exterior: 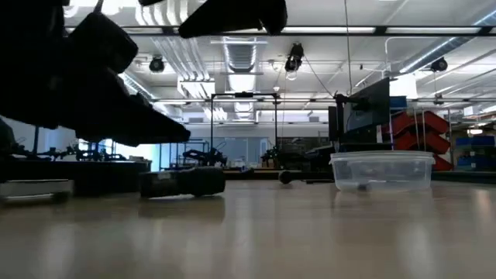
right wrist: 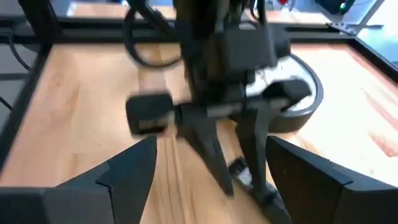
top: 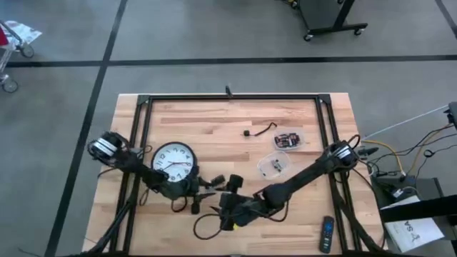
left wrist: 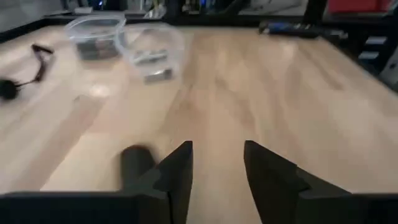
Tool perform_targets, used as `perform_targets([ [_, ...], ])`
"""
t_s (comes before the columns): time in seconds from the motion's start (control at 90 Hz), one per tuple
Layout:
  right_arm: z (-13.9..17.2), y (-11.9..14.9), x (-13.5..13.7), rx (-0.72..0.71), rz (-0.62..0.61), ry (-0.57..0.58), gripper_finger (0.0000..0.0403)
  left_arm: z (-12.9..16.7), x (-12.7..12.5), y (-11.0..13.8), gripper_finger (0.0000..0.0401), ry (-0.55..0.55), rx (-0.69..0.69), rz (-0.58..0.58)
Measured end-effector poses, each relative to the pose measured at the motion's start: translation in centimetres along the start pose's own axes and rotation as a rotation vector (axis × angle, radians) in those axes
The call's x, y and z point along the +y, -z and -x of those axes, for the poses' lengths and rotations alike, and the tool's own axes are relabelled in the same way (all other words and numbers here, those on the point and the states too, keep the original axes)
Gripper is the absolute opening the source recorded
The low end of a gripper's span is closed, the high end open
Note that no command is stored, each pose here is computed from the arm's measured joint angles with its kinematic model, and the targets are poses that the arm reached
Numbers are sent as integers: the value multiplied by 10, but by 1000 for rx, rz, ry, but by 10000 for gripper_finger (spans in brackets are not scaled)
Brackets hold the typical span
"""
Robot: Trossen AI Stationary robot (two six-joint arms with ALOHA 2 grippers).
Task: Insert battery
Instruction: Insert the white battery holder into the white flashlight compartment
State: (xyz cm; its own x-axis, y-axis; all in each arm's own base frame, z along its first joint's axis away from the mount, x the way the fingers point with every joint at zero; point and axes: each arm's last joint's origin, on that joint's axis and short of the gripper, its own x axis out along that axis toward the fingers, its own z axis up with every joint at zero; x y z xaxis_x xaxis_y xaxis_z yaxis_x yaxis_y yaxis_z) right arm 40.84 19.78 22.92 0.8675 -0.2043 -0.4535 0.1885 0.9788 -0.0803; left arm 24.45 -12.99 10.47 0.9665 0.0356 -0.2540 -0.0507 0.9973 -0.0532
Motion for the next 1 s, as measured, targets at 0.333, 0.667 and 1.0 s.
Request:
perform_targets([
  [0.333,-6,11,-7,100,106,19,238,15,7,-16,73,-7,23,-26],
  [0.667,-33,9,-44,203,206,-127,223,77,29,-36,69,8,437,276],
  [1.0,-51,2,-78,199,223,-79,252,98,20,-20,148,-7,643,468],
])
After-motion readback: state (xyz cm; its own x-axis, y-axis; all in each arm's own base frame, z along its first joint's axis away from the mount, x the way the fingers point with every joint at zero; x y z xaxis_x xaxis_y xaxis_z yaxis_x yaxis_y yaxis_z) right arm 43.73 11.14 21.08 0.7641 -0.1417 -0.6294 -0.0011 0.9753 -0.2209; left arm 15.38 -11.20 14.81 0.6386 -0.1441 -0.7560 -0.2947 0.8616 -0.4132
